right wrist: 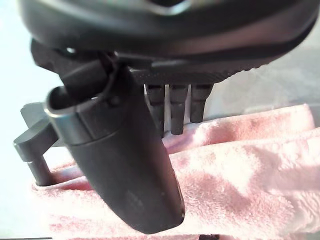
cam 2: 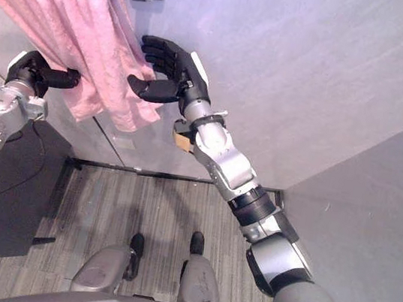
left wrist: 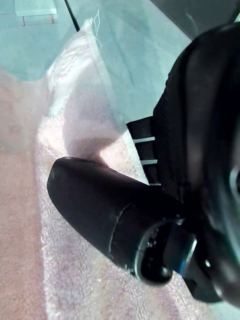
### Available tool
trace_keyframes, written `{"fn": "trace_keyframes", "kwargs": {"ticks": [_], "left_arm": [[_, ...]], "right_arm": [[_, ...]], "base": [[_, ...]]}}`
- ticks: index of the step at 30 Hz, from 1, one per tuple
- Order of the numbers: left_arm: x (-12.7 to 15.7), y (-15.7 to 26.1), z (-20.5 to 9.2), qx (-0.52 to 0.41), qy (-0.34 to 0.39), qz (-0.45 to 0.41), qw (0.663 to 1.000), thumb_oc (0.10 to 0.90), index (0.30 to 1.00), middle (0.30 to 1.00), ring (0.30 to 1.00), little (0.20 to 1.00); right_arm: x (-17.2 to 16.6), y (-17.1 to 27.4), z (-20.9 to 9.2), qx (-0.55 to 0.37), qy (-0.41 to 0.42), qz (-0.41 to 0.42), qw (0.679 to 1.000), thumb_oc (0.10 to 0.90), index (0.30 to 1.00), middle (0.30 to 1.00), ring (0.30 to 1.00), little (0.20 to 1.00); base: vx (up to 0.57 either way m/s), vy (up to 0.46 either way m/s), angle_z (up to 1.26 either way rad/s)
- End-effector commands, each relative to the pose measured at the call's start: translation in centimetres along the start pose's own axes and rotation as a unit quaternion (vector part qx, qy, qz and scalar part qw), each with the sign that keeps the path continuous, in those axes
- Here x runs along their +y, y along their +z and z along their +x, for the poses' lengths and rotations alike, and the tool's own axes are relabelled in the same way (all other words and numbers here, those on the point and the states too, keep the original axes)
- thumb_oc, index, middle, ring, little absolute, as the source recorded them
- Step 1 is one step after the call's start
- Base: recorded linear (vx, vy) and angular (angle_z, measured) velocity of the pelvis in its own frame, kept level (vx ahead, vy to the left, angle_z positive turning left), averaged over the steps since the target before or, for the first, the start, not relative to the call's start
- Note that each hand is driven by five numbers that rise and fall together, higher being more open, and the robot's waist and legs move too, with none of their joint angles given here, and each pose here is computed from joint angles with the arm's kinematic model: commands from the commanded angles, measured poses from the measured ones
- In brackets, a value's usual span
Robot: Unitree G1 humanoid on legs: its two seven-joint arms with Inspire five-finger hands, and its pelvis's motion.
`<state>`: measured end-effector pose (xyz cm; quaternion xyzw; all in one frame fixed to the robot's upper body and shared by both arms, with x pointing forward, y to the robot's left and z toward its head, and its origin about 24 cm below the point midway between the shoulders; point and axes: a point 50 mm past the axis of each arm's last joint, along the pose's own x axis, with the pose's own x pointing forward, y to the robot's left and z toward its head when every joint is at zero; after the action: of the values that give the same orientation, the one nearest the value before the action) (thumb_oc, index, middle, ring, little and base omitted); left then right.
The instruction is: Organize the bathroom.
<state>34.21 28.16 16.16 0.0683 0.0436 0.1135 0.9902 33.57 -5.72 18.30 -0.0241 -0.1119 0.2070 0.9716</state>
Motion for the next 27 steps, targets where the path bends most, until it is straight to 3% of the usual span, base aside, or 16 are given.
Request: {"fn": "trace_keyframes", "kwargs": {"ticks": [1,7,21,22,27], "left_arm": [[1.6,7.1,0.0,-0.136,0.037,-0.011,0.990,0.400,0.300,0.300,0.300,0.300],[0.9,7.4,0.1,-0.128,0.025,-0.017,0.991,0.400,0.300,0.300,0.300,0.300],[0.3,6.7,0.5,-0.116,0.029,-0.018,0.993,0.400,0.300,0.300,0.300,0.300],[0.0,6.8,0.6,-0.115,0.031,-0.018,0.993,0.400,0.300,0.300,0.300,0.300],[0.0,7.7,0.7,-0.116,0.036,-0.017,0.992,0.400,0.300,0.300,0.300,0.300]], "right_arm": [[2.2,6.2,1.1,-0.117,0.049,0.053,0.990,0.800,0.900,0.900,0.900,0.900],[3.0,4.1,0.9,-0.077,0.056,0.108,0.990,0.800,0.900,0.900,0.900,0.900],[4.8,4.0,0.6,-0.091,0.084,0.121,0.985,0.800,0.900,0.900,0.900,0.900],[5.1,4.1,0.6,-0.091,0.086,0.120,0.985,0.400,0.300,0.300,0.300,0.300],[5.5,4.5,0.8,-0.097,0.086,0.112,0.985,0.400,0.300,0.300,0.300,0.300]], "base": [[0.05,0.010,0.02],[0.02,0.006,0.00],[0.01,0.002,0.00],[0.00,0.000,0.00],[-0.01,-0.004,0.04]]}}
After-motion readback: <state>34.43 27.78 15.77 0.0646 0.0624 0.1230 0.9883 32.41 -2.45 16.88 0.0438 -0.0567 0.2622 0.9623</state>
